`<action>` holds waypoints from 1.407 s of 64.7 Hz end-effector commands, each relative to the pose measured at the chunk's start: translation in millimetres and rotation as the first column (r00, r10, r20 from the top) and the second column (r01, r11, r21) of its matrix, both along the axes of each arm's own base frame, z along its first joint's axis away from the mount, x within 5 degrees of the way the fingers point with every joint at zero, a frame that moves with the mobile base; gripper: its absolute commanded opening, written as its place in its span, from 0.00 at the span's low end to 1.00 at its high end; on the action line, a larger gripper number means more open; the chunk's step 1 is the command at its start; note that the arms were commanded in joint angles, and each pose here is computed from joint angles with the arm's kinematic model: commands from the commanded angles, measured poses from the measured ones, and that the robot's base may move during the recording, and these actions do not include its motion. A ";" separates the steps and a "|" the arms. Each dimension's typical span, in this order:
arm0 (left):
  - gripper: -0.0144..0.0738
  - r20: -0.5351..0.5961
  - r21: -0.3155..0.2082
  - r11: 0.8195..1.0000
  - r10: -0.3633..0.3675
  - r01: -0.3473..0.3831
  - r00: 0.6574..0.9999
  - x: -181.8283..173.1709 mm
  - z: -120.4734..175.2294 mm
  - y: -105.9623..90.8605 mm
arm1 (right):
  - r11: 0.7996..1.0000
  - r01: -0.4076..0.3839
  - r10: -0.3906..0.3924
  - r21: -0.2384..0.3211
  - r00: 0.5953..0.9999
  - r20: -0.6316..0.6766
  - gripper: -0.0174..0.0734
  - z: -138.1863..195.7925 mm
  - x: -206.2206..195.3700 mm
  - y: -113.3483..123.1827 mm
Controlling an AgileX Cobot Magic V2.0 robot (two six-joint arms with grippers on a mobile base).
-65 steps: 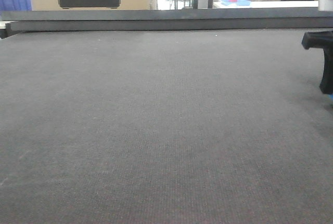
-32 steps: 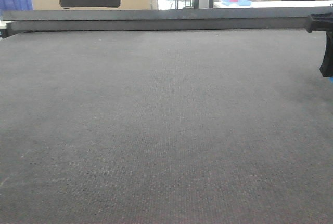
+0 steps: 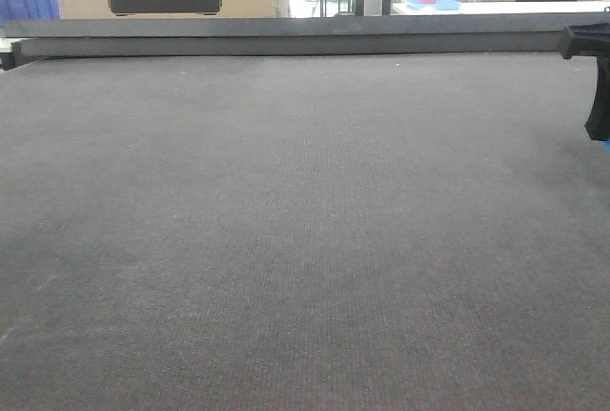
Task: Grab block from conveyor and place in blue bin
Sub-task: 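Lift both held blocks up off the conveyor belt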
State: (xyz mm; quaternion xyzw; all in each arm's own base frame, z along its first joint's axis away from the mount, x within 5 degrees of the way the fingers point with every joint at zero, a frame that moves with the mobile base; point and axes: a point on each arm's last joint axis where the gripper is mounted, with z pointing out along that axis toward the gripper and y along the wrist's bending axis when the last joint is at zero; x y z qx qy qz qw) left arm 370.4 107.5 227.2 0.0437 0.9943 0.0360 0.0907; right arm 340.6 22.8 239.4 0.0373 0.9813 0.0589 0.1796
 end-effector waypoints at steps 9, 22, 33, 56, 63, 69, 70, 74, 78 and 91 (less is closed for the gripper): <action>0.65 0.013 0.000 1.000 0.012 -0.012 1.000 1.5 1.6 1.9 | 1.000 -0.006 0.006 -0.006 0.999 0.040 0.03 7.1 1.0 -0.2; 0.26 0.004 -0.017 0.999 0.039 -0.039 0.999 3.0 -3.6 1.5 | 1.000 -0.006 0.006 -0.006 0.999 0.041 0.03 7.2 1.1 -0.2; 0.04 -0.036 -0.047 0.998 0.047 -0.049 0.998 3.3 -12.7 -0.1 | 1.000 -0.006 0.006 -0.006 0.999 0.037 0.03 7.0 0.7 -0.1; 0.04 0.119 -0.110 0.993 0.053 -0.039 0.992 -8.2 46.6 -37.8 | 1.000 -0.027 0.027 -0.007 0.995 0.100 0.03 31.0 -14.6 3.3; 0.04 0.193 -0.110 0.994 0.000 0.022 0.981 -13.8 71.9 -71.6 | 0.996 -0.089 0.090 -0.016 0.985 0.149 0.03 40.2 -25.4 17.8; 0.04 0.240 -0.119 0.990 -0.046 0.077 0.970 -18.3 86.2 -103.0 | 0.991 -0.132 0.133 -0.018 0.975 0.177 0.03 41.9 -35.6 30.5; 0.04 0.244 -0.121 0.989 -0.052 0.084 0.968 -19.2 87.9 -107.4 | 0.990 -0.143 0.144 -0.018 0.974 0.177 0.03 40.5 -37.7 33.8; 0.04 0.269 -0.131 0.985 -0.073 0.112 0.960 -22.3 94.5 -125.6 | 0.985 -0.171 0.171 -0.019 0.968 0.183 0.03 39.8 -44.5 41.4; 0.04 0.292 -0.142 0.981 -0.087 0.133 0.953 -25.7 100.3 -140.1 | 0.980 -0.199 0.200 -0.022 0.961 0.190 0.03 41.0 -50.0 48.0; 0.04 0.385 -0.147 0.956 -0.183 0.256 0.905 -43.5 123.5 -183.9 | 0.965 -0.260 0.256 -0.022 0.926 0.278 0.03 62.6 -65.4 63.7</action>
